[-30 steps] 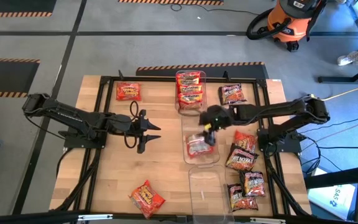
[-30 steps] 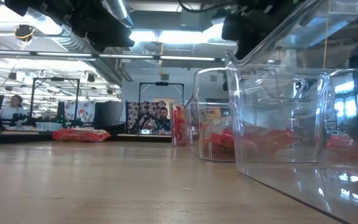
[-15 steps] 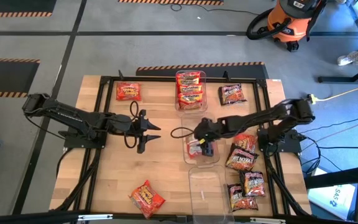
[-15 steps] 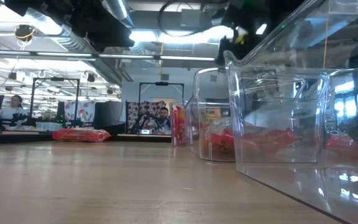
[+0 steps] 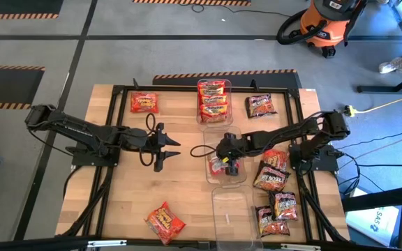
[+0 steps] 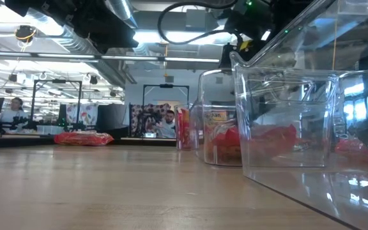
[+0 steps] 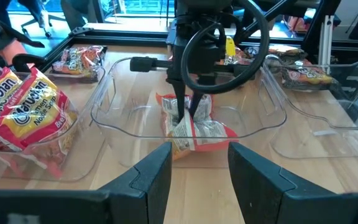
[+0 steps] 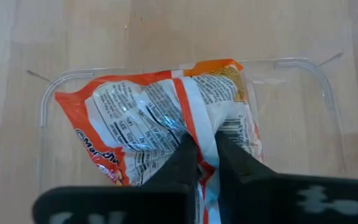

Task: Sort Maruchan noodles
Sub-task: Put the orange noodle pack into the middle transparent bin

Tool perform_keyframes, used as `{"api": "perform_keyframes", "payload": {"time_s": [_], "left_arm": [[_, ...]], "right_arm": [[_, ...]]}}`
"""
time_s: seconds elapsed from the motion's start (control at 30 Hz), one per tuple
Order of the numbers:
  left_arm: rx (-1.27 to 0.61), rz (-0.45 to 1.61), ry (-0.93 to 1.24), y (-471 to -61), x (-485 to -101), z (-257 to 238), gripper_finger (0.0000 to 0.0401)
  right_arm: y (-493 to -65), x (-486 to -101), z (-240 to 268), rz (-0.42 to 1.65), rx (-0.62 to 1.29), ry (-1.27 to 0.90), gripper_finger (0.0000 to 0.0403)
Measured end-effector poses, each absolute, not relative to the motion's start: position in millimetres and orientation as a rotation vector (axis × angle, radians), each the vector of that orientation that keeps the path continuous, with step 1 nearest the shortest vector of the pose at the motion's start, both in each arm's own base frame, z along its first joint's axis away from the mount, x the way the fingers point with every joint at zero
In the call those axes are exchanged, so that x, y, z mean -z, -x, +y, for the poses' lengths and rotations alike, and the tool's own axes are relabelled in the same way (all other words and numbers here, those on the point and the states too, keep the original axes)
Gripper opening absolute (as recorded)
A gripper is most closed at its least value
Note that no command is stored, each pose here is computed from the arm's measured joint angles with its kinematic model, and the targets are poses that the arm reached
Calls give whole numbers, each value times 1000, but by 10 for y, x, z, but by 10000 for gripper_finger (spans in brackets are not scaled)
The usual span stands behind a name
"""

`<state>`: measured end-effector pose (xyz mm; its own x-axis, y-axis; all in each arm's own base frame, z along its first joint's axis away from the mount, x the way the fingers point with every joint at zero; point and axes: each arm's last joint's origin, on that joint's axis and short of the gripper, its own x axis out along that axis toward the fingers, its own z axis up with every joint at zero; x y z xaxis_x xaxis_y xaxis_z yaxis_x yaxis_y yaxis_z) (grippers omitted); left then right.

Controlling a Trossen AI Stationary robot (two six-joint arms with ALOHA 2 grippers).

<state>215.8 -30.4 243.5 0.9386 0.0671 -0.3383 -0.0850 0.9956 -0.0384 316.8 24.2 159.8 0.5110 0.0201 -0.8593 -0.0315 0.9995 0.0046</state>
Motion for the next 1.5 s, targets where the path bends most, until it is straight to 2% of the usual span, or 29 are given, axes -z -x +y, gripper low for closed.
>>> {"api": "perform_keyframes", "payload": {"time_s": [0.2, 0.47, 0.8, 0.93, 1.07, 1.27, 1.5], "left_arm": [[-78, 342, 51, -2158, -2436, -304, 151], [-77, 342, 50, -2158, -2437, -304, 151], [-62, 313, -12, -2168, -2466, -309, 151], [23, 242, -120, -2184, -2533, -354, 156], [85, 192, -231, -2197, -2569, -403, 180], [102, 232, -325, -2302, -2450, -427, 217], [122, 263, -398, -2407, -2323, -450, 222]], "right_arm": [[-3172, -1732, 246, 1051, -42, 5, 7], [-3134, -2217, 243, 1011, -41, 4, 2], [-3200, -2826, 273, 775, -122, -64, 1], [-3280, -2868, 302, 687, -201, -103, 0], [-3365, -2858, 292, 637, -246, -151, 0], [-3531, -2786, 214, 572, -286, -232, 0], [-3640, -2711, 155, 542, -278, -303, 0]]}}
